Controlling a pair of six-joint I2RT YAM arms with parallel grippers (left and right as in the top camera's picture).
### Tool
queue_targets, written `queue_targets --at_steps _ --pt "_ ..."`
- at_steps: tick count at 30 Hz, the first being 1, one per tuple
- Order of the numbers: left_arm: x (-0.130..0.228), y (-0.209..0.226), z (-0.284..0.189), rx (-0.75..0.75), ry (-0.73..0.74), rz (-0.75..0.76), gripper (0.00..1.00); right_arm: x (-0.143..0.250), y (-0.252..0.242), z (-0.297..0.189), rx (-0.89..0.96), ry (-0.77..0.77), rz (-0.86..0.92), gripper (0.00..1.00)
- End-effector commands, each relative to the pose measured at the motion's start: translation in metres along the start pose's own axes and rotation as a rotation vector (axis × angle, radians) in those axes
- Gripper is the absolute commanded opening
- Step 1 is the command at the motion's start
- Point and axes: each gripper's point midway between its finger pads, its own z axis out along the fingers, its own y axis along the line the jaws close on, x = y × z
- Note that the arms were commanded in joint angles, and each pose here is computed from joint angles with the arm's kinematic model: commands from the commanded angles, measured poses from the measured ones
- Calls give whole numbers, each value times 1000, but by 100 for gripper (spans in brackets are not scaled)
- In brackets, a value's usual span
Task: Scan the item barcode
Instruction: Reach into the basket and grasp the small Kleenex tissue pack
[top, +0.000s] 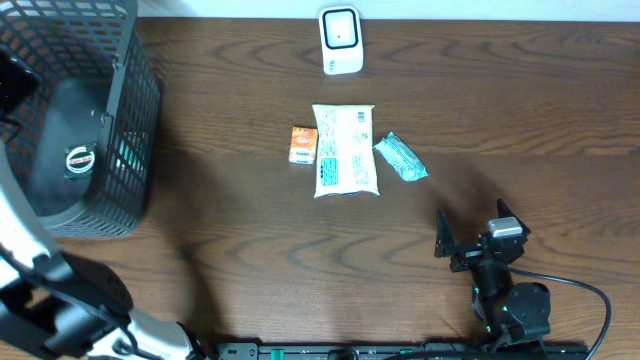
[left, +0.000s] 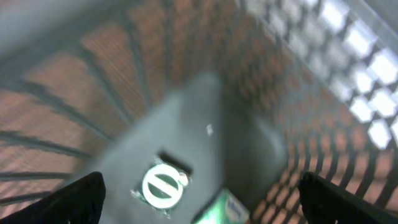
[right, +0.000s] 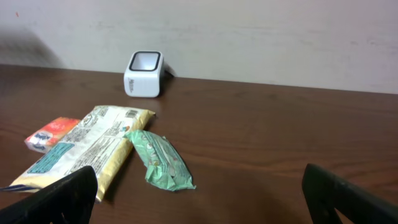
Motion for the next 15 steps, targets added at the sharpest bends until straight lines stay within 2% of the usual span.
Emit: queue_targets --at_steps 1,8,11,15 --pt "41 -23 40 190 184 127 98 1 -2 0 5 4 -9 99" --pt "114 0 99 165 480 72 99 1 -2 0 5 4 -9 99" --pt "142 -6 110 261 585 117 100 1 -2 0 5 4 -9 99" --pt "161 -15 115 363 648 128 99 1 -2 0 5 4 -9 99"
